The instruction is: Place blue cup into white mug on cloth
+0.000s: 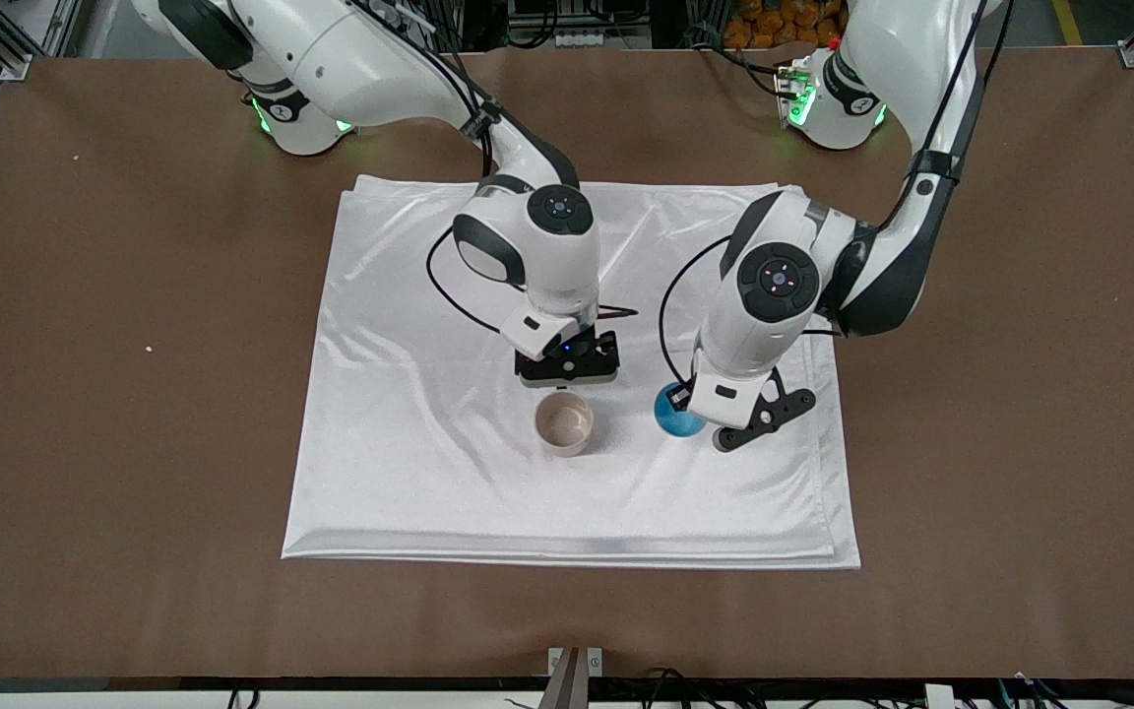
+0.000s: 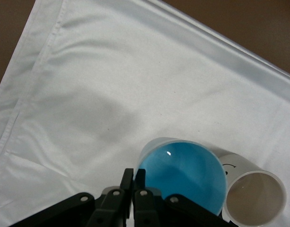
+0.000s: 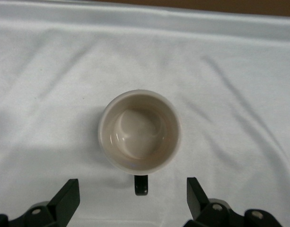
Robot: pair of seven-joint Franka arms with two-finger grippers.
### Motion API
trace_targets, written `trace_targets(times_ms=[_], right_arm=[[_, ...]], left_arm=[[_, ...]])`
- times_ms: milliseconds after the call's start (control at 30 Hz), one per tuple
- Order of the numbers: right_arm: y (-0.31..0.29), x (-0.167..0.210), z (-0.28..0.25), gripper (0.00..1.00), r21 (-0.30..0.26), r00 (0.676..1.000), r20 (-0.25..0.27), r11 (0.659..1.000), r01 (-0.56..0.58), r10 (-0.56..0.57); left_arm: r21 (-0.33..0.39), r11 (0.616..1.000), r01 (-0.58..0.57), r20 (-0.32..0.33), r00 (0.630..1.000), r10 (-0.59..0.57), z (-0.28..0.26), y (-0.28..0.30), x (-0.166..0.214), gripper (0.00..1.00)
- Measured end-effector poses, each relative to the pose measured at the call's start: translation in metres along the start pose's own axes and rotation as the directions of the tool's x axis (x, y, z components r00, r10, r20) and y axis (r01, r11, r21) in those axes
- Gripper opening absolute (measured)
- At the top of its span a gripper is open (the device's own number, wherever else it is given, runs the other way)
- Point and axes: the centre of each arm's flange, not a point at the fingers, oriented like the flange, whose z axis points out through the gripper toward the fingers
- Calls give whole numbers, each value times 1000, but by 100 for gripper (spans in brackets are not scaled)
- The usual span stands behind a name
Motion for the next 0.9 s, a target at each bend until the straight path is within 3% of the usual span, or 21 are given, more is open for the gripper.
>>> trace_targets(times_ms=[367, 567, 900], right_arm=[[75, 54, -120, 100, 48, 990, 51, 990, -132, 129], [141, 72, -189, 100, 33, 988, 106, 993, -116, 112], [264, 82, -278, 100, -32, 989, 139, 998, -45, 49]], left_arm=[[-31, 999, 31, -13, 999, -32, -15, 32, -39, 4], [-52, 998, 22, -20, 1000, -23, -15, 50, -66, 4], [-74, 997, -16, -25, 1000, 15, 2, 74, -101, 4]])
